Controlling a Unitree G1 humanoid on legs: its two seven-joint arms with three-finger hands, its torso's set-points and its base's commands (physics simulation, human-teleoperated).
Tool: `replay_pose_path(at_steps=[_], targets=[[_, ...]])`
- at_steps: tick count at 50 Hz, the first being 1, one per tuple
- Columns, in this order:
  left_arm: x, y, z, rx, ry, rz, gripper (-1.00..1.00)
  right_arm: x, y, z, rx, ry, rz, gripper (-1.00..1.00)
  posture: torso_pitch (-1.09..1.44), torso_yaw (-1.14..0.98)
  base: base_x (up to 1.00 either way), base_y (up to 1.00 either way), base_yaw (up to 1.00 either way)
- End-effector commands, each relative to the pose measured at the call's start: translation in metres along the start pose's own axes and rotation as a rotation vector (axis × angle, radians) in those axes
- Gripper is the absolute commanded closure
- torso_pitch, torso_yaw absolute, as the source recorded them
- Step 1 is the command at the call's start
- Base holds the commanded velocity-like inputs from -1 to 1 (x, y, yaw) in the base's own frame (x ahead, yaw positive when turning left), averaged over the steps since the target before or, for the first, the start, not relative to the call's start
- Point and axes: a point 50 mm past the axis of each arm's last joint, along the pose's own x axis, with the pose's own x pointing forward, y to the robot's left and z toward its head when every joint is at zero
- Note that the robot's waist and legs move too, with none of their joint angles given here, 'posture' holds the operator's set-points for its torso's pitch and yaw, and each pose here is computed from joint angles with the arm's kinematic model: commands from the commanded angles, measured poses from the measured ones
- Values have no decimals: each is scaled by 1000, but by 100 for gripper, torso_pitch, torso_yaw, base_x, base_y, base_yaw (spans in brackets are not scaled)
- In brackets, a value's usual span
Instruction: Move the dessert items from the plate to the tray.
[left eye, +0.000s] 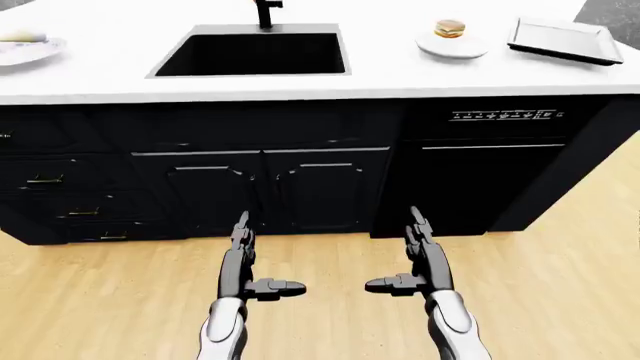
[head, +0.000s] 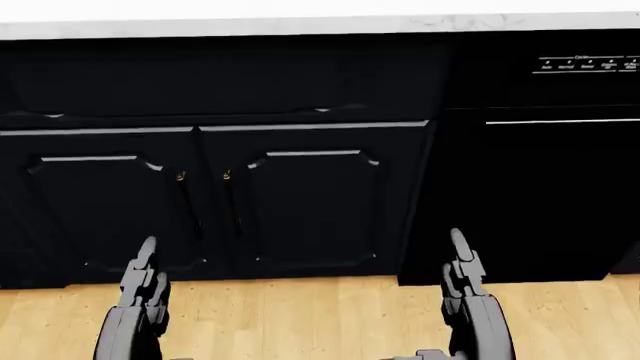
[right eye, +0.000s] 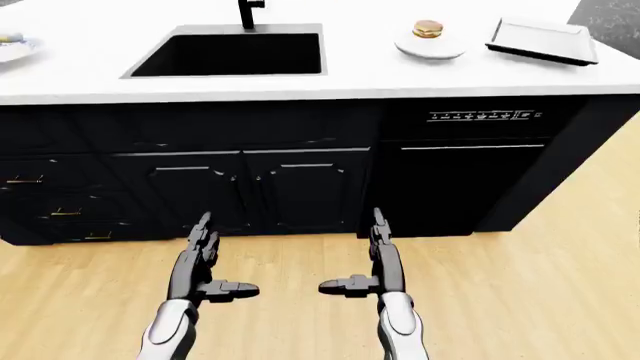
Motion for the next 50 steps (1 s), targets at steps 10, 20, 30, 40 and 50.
replay_pose_path(at_steps=[10,20,30,40,50], targets=[[0,-1,59,20,-188,-20,-100,11,7,42,-44,-164,4,-100,0,0,0,0,0],[-12,2,133,40,-244,-42,-100,6,10,120,-85,-258,39,-100,0,0,0,0,0],[-16,14,182,41,-275,-21,-100,20,15,162,-98,-287,70,-100,0,0,0,45,0],[-25,20,210,43,-306,-13,-100,17,20,189,-138,-318,93,-100,0,0,0,53,0],[-29,23,216,46,-313,-11,-100,14,25,200,-155,-339,112,-100,0,0,0,57,0]])
